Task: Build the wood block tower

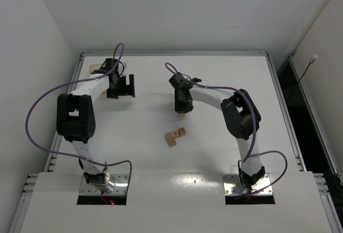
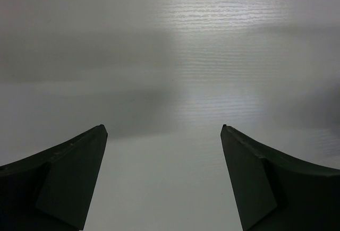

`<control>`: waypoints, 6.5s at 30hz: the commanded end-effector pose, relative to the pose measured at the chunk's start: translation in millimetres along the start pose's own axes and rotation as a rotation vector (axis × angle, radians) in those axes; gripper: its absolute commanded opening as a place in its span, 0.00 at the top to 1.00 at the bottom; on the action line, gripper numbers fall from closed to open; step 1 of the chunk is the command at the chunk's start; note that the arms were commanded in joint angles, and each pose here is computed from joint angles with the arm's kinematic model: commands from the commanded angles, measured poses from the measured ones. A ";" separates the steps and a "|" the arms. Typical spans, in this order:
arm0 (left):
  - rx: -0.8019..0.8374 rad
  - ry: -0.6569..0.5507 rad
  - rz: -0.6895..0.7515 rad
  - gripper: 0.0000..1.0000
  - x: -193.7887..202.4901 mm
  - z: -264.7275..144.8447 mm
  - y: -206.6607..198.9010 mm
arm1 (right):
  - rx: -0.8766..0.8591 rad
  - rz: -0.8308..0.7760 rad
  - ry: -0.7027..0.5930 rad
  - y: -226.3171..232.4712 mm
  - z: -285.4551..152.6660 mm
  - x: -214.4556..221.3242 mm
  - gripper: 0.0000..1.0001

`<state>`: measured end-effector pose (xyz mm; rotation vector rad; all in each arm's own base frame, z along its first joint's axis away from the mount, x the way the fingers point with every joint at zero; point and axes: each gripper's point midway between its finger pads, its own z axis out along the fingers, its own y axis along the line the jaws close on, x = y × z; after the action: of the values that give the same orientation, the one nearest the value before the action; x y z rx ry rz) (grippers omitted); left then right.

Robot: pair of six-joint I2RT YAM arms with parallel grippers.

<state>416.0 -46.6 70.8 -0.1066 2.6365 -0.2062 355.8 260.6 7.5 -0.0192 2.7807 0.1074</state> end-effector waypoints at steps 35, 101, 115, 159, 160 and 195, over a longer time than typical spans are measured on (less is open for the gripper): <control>0.027 -0.014 -0.016 0.14 -11.0 -0.7 7.6 | 0.061 -0.022 -0.088 6.3 23.9 -19.2 0.80; 0.359 0.017 0.966 0.23 163.1 -50.1 -286.1 | 0.392 -0.068 -0.369 -323.1 -166.8 13.9 0.02; 0.408 0.126 1.004 0.31 191.9 -18.3 -288.8 | 0.360 -0.009 -0.323 -339.5 -154.7 11.6 0.02; 0.057 -0.096 0.287 1.00 66.9 -56.9 -312.1 | 0.216 0.052 -0.331 -318.0 -151.7 3.2 0.05; 0.052 -0.097 0.267 1.00 63.3 -55.5 -309.1 | 0.214 0.064 -0.332 -317.6 -151.6 3.1 0.06; -0.006 0.013 -0.019 1.00 53.9 11.1 -277.8 | 0.124 0.111 -0.300 -305.2 -138.9 3.9 0.06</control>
<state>382.0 -321.3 88.5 -0.1083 2.6390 -0.1630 301.2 -55.6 101.1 0.1554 2.5231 -0.0585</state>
